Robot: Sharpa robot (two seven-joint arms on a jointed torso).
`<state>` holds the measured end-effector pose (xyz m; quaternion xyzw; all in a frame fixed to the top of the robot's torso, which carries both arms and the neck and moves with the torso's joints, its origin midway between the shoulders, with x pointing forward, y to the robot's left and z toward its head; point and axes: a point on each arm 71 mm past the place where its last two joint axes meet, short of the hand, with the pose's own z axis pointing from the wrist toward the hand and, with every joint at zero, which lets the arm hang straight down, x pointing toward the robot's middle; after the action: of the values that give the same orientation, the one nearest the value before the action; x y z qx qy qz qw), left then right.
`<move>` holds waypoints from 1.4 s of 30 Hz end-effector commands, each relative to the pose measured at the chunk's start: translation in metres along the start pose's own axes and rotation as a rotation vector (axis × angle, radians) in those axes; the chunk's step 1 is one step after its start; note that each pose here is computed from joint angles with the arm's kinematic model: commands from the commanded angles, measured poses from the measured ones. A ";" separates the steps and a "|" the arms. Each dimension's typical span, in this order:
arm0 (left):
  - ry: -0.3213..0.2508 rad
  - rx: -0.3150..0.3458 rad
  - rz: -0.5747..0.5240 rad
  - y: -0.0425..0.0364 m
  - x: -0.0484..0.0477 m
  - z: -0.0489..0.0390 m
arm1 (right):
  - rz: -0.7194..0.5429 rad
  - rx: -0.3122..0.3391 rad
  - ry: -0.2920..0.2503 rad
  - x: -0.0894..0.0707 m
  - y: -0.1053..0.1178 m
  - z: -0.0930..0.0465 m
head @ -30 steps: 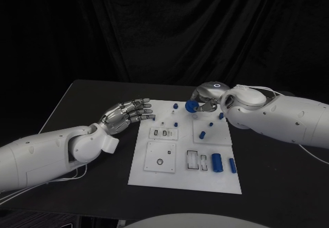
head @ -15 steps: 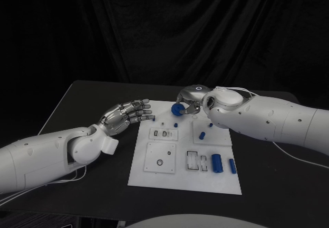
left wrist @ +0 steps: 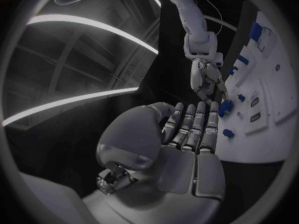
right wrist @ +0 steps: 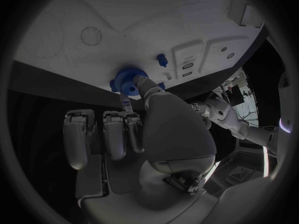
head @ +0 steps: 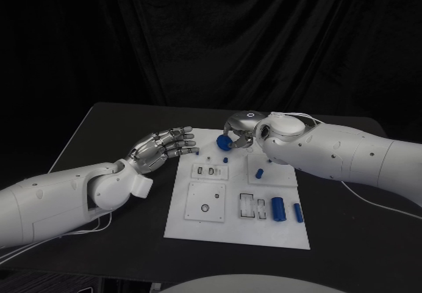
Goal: Assemble the parts on the task board
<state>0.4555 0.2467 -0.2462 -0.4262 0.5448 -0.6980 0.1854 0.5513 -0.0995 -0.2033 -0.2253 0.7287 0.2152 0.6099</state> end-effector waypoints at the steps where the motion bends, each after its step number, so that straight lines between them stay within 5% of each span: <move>1: 0.006 0.015 -0.005 -0.0002 0.0022 0.0011 | -0.001 -0.007 0.019 0.004 0.001 0.001; 33: 0.008 0.013 -0.004 0.0003 0.0017 0.0026 | 0.007 -0.017 -0.004 0.005 0.006 0.003; 42: -0.004 0.018 0.001 -0.0013 -0.0014 -0.0004 | 0.018 -0.003 -0.114 -0.009 -0.021 -0.028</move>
<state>0.4562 0.2491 -0.2466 -0.4272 0.5449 -0.6966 0.1881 0.5438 -0.1297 -0.2004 -0.2126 0.7194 0.2234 0.6224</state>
